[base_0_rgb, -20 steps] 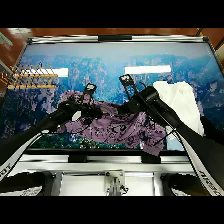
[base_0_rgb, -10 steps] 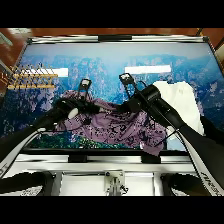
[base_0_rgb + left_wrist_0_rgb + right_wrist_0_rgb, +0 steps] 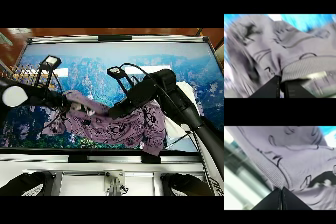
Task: Fold the shirts.
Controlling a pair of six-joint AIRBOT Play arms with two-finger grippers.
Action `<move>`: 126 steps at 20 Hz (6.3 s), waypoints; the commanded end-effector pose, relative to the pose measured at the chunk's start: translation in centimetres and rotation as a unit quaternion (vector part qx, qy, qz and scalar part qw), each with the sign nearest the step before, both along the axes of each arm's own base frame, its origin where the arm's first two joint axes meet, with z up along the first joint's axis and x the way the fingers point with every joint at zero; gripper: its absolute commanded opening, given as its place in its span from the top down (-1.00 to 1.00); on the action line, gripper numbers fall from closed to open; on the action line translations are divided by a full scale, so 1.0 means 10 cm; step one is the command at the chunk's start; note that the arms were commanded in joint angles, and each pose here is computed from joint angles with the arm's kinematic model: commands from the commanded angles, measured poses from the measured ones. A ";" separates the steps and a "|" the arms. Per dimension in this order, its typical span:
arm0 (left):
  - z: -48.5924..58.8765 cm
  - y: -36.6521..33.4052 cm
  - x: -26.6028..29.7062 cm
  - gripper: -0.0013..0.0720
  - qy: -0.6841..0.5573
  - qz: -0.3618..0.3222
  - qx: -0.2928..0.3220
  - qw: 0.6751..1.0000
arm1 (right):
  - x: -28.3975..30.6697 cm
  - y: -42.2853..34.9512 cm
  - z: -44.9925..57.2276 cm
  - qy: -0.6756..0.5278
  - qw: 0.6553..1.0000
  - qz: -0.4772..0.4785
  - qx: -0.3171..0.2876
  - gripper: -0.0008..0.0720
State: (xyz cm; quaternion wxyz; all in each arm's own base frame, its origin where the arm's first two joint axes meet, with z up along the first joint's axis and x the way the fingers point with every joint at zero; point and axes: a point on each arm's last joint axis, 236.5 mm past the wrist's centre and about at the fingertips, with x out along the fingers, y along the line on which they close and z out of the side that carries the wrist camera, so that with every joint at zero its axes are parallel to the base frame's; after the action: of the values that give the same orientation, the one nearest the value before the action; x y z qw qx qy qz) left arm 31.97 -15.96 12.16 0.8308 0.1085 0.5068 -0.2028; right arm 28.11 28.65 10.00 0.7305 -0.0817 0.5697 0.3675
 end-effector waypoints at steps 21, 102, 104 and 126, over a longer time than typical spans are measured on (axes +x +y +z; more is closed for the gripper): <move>-1.17 -0.81 0.41 0.80 0.149 0.001 -0.113 0.982 | 0.41 -0.31 -1.06 0.094 0.968 -0.175 -0.151 0.77; -2.12 3.33 0.60 -0.10 0.080 0.304 0.150 0.938 | 0.51 -0.33 -0.17 -0.035 0.988 -0.133 -0.077 0.77; -2.13 3.37 0.62 -0.10 0.074 0.309 0.148 0.937 | 0.51 -0.33 -0.17 -0.034 0.987 -0.133 -0.078 0.77; -2.28 3.34 0.70 0.80 0.073 0.310 0.134 0.939 | 0.51 -0.35 -0.17 -0.037 0.987 -0.129 -0.082 0.77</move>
State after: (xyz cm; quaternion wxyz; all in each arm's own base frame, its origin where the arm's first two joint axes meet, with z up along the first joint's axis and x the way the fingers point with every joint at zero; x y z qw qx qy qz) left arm 38.96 17.56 -10.77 0.7910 0.0467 0.5968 0.1266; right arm 33.20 25.14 8.26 0.7834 -0.0785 0.5772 0.2170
